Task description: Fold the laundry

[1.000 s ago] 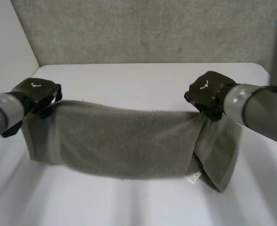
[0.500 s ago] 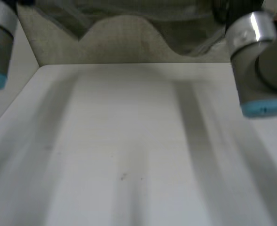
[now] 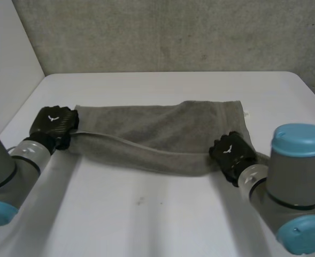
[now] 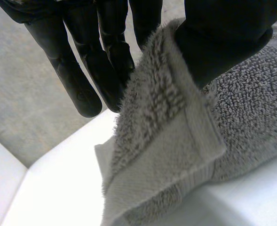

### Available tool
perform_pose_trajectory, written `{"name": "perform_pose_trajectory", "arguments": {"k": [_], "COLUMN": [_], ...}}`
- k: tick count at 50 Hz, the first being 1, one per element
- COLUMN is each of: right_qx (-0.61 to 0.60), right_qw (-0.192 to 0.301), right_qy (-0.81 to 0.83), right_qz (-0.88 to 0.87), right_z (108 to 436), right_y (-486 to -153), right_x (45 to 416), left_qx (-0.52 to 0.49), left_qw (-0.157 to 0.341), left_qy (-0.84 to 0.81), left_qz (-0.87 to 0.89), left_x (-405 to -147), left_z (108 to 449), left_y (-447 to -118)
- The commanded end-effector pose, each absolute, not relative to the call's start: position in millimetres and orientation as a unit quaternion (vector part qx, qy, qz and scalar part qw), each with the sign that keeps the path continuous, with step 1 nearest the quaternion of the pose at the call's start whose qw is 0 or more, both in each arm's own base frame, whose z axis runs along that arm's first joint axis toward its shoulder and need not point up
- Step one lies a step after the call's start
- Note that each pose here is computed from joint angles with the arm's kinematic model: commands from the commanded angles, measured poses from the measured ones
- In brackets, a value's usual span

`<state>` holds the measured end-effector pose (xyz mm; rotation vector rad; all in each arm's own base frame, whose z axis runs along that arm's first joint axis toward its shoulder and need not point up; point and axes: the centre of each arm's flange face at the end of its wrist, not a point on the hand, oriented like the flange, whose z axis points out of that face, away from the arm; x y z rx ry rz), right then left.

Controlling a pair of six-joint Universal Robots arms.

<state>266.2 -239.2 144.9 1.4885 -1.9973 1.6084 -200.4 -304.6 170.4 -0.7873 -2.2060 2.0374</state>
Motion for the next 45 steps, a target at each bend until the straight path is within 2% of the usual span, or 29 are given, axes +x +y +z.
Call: {"name": "perform_pose_trajectory", "arguments": {"k": [1, 6, 12, 20, 27, 29, 34, 36, 45], "right_qx": [0.386, 0.266, 0.247, 0.236, 0.24, 0.237, 0.236, 0.23, 0.237], "right_qw": [0.06, 0.014, -0.01, -0.077, -0.096, -0.099, -0.118, -0.157, -0.225], "right_qy": [-0.716, -0.767, -0.793, -0.841, -0.849, -0.85, -0.842, -0.833, -0.805], "right_qz": [0.579, 0.583, 0.556, 0.481, 0.461, 0.46, 0.471, 0.477, 0.496], "right_z": [182.6, 192.0, 189.2, 164.8, 152.7, 150.4, 149.1, 150.4, 161.4], "right_y": [-254.9, -276.1, -283.3, -267.1, -253.5, -250.5, -239.3, -227.3, -207.0], "right_x": [241.7, 212.3, 195.6, 187.4, 187.2, 187.5, 197.6, 216.7, 258.9], "left_qx": [-0.243, -0.235, -0.248, -0.25, -0.253, -0.254, -0.25, -0.246, -0.235], "left_qw": [-0.003, -0.009, 0.01, 0.021, 0.023, 0.023, 0.048, 0.058, 0.103], "left_qy": [-0.692, -0.685, -0.683, -0.691, -0.686, -0.676, -0.67, -0.668, -0.642], "left_qz": [0.68, 0.69, 0.688, 0.678, 0.681, 0.691, 0.698, 0.699, 0.723], "left_x": [-187.7, -178.5, -178.4, -180.4, -182.9, -184.8, -195.2, -198.0, -218.0], "left_z": [198.2, 208.8, 213.3, 210.8, 215.9, 230.2, 251.0, 258.0, 308.7], "left_y": [-293.9, -294.7, -290.1, -285.9, -286.2, -287.2, -284.4, -283.8, -282.8]}}
